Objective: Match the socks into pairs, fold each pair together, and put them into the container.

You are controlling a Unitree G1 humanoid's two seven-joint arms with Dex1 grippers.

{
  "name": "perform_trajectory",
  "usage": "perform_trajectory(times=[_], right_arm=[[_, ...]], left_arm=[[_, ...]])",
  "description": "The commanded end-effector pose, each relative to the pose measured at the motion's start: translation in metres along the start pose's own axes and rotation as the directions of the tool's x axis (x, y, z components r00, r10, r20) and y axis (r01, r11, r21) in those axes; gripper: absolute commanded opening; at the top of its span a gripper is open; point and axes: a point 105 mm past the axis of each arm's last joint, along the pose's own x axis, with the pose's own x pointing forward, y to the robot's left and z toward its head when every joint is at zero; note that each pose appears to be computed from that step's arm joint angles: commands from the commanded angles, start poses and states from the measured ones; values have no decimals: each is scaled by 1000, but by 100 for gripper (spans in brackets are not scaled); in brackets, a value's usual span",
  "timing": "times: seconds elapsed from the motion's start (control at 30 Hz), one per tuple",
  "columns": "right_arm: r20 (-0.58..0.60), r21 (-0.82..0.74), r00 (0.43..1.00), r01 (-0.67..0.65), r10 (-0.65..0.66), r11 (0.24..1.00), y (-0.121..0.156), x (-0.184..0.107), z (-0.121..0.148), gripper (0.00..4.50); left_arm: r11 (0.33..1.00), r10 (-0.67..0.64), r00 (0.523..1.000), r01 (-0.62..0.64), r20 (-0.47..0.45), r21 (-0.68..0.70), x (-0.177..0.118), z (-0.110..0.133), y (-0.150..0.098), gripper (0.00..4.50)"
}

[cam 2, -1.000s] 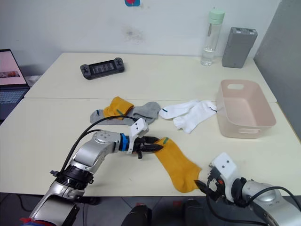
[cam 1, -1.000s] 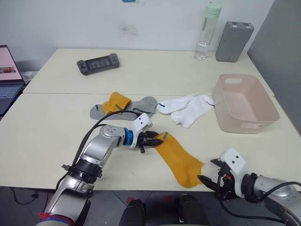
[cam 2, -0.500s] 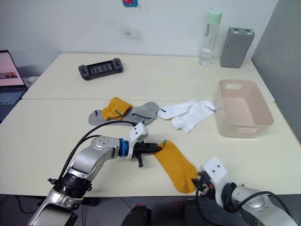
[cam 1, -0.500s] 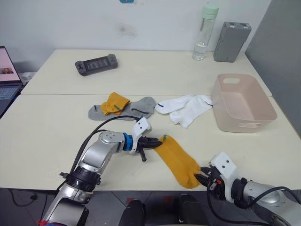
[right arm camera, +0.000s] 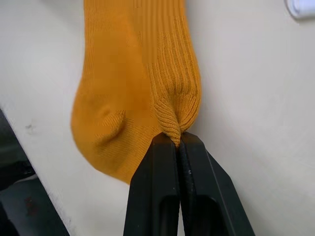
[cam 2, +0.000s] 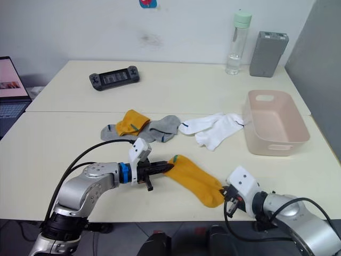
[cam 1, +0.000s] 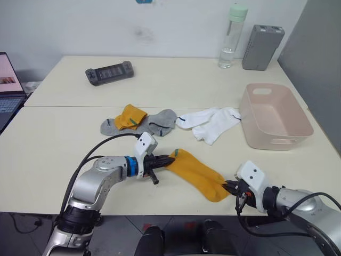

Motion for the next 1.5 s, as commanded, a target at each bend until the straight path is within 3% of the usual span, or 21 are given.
perform_trajectory(times=[0.03,0.37,0.77,0.87,1.23,1.4,1.5], right_arm=[[-1,-47,995,-98,98,994,5,9,9,1],[-59,-125,968,-250,245,960,4,26,22,1],[-104,-175,972,-228,213,958,-10,37,22,1],[-92,-214,980,-194,178,957,-16,39,27,71],[-39,-249,977,-213,209,945,-10,27,43,447],[-11,-260,977,-208,212,943,-9,21,48,450],[32,-284,980,-179,196,942,-11,18,56,450]], left_arm=[[997,61,998,-61,2,-47,-17,-6,-8,0],[951,226,973,-229,-38,-209,-39,-42,-22,0],[905,282,958,-284,-51,-317,-40,-57,-33,0],[898,294,954,-297,-60,-324,-42,-57,-32,0],[879,319,945,-325,-77,-350,-57,-60,-39,300],[871,360,931,-360,-66,-333,-66,-59,-32,431],[874,377,926,-366,-28,-319,-73,-54,-25,447]])
